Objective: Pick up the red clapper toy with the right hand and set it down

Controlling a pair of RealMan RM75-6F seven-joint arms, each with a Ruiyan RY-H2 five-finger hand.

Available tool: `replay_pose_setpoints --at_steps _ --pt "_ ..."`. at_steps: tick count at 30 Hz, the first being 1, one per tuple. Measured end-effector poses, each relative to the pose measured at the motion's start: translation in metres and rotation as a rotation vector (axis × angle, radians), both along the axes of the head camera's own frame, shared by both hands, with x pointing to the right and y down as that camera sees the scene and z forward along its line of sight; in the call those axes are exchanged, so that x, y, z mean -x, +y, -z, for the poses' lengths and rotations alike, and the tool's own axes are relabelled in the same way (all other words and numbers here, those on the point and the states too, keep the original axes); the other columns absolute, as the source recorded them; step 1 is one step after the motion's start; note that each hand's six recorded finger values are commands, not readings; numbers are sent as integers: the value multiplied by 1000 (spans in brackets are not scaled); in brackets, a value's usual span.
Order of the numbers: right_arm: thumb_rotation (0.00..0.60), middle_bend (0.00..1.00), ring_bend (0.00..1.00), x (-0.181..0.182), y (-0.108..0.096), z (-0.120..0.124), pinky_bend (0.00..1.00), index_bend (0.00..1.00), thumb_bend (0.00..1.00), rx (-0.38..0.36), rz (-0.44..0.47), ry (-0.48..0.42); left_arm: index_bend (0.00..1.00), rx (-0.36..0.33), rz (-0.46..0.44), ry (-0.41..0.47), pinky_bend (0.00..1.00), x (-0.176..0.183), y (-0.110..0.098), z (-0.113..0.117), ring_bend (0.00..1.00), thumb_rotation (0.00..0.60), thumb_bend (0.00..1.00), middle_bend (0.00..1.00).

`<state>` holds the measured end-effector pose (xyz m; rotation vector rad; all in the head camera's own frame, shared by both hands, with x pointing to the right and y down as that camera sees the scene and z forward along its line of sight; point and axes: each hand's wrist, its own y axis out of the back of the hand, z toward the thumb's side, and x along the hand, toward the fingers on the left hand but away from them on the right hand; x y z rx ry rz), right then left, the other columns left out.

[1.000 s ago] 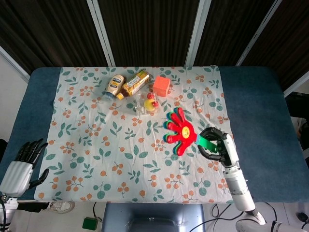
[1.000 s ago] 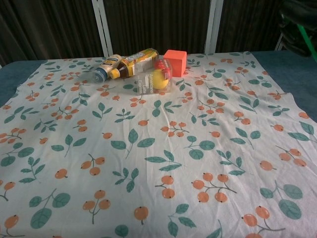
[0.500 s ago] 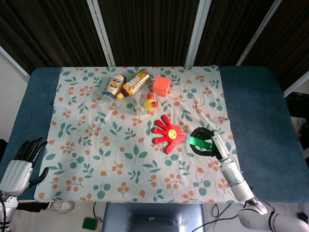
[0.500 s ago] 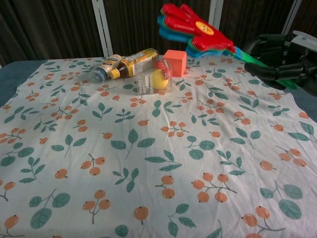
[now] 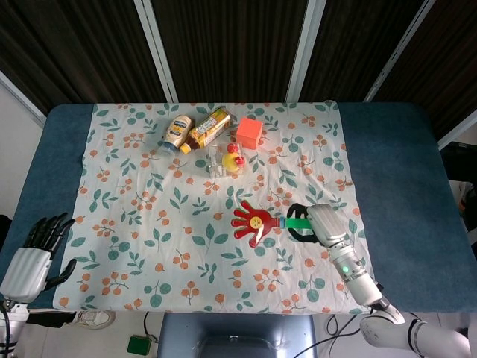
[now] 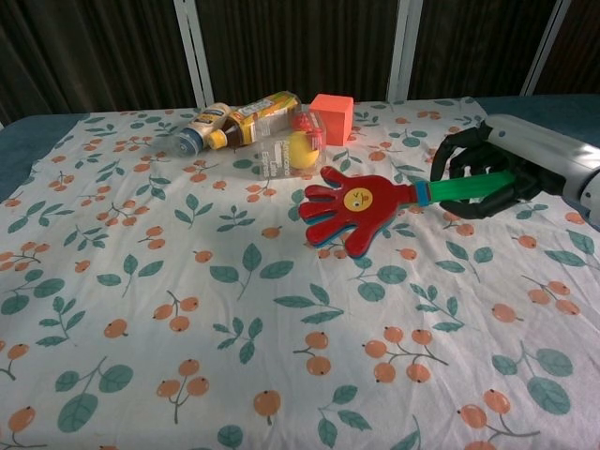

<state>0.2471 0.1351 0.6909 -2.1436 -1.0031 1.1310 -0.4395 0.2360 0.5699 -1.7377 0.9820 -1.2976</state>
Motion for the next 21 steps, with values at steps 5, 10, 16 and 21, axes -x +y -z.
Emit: replay_pose_setpoints --at_steps 5,10,16,21 --pt "600 397 389 3 1 -20 681 156 429 69 18 33 0 1 0 0 24 1 0 0 0 600 384 0" --pt "600 55 26 -6 -1 -33 264 0 239 99 64 137 0 3 2 -1 24 2 0 0 0 600 382 0" --pt "600 0 0 -26 -6 -22 135 0 215 116 86 218 0 3 1 -1 24 1 1 1 0 600 384 0" --pt "600 0 0 -49 -2 8 7 0 215 49 68 263 0 -4 4 -7 24 2 1 3 0 600 385 0"
